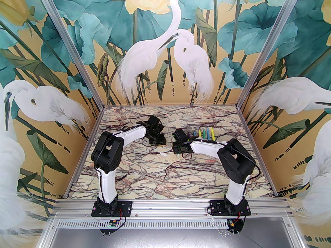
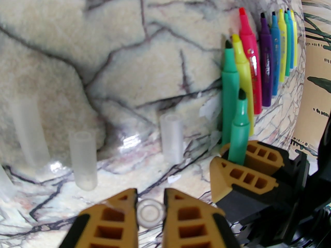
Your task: Open the pen caps
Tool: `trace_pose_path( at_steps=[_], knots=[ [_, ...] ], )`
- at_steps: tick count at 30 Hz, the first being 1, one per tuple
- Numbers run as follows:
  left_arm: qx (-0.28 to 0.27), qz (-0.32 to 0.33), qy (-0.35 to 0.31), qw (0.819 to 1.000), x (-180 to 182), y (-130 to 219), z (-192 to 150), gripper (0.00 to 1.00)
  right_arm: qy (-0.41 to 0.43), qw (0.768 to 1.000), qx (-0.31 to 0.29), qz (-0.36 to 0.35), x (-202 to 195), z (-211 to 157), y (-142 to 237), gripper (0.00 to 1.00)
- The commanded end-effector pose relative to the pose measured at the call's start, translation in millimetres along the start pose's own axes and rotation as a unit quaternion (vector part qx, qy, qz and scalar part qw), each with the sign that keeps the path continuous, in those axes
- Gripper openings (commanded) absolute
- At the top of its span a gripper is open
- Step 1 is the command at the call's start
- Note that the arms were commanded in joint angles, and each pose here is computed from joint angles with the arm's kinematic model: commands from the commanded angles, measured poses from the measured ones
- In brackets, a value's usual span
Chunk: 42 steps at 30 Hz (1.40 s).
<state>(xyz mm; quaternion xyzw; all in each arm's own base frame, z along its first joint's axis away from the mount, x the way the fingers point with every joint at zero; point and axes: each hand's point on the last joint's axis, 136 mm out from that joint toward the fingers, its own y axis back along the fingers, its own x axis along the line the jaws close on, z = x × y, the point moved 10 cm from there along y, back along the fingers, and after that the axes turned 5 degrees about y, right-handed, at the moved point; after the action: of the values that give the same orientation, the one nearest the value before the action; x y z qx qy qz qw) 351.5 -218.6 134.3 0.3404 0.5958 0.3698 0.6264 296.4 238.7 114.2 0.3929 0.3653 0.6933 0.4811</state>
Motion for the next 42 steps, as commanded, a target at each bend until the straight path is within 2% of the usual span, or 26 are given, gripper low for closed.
trace_pose_path(
  at_steps=[1,11,26,33,42],
  knots=[
    [0.011,0.013,-0.006,1.0,-2,-9,2,0.14,0.004,1.0,-0.005,-0.011,0,4,-6,0.12],
    [0.016,0.028,-0.005,0.999,0,-19,2,0.21,0.016,1.0,0.006,-0.022,-2,3,-13,0.16],
    [0.001,0.034,-0.008,0.999,-2,-14,4,0.29,0.021,0.999,0.007,-0.045,-2,9,-19,0.21],
    [-0.031,0.015,-0.022,0.999,-12,9,2,0.34,0.023,0.999,-0.001,-0.048,-1,13,-13,0.24],
    [-0.109,0.016,-0.051,0.993,-16,60,-8,0.55,0.03,0.999,-0.012,-0.041,2,19,-1,0.28]
  ],
)
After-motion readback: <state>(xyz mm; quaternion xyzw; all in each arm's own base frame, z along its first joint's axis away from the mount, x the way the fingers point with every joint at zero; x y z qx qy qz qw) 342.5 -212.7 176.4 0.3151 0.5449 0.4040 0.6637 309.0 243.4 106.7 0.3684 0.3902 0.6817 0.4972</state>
